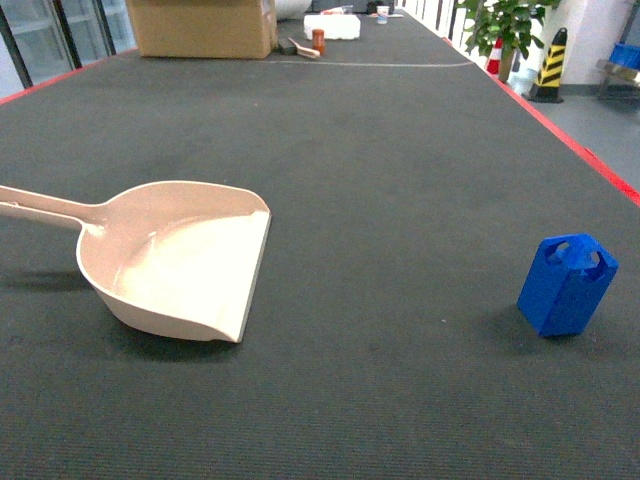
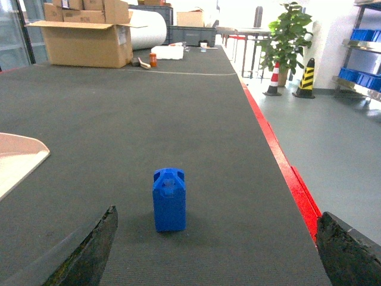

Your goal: Place part in tray to right shelf

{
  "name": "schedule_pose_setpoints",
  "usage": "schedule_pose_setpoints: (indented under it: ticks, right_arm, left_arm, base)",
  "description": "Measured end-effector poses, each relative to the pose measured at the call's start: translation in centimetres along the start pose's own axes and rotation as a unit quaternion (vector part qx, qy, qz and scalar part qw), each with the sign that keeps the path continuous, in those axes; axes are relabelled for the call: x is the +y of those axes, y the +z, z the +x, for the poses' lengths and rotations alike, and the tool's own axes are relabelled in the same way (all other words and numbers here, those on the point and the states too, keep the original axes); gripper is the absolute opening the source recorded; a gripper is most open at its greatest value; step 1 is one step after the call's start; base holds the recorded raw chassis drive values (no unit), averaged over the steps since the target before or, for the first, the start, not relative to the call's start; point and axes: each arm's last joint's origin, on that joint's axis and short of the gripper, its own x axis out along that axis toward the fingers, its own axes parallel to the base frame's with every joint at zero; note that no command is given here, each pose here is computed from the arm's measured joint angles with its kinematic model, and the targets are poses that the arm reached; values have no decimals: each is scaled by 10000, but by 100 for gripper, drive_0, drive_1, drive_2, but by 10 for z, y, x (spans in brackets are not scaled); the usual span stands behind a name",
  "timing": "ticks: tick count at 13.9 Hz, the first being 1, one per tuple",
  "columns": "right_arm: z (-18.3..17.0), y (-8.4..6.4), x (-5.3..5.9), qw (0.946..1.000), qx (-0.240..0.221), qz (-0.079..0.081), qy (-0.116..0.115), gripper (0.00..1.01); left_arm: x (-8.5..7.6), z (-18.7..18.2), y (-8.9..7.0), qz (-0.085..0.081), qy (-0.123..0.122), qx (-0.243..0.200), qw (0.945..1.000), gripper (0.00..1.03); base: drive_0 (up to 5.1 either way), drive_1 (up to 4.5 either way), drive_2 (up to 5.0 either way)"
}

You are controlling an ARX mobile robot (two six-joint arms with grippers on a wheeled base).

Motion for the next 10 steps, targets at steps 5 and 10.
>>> schedule_pose_setpoints:
  ticks: [5,10]
  right_arm:
    - [0,0,0,10000,2,0,0,98]
    - [0,0,0,10000,2,0,0,98]
  left_arm:
    - [0,0,0,2,0,0,10000,98]
    - [0,0,0,2,0,0,10000,98]
  base:
    - [0,0,0]
    - [0,0,0]
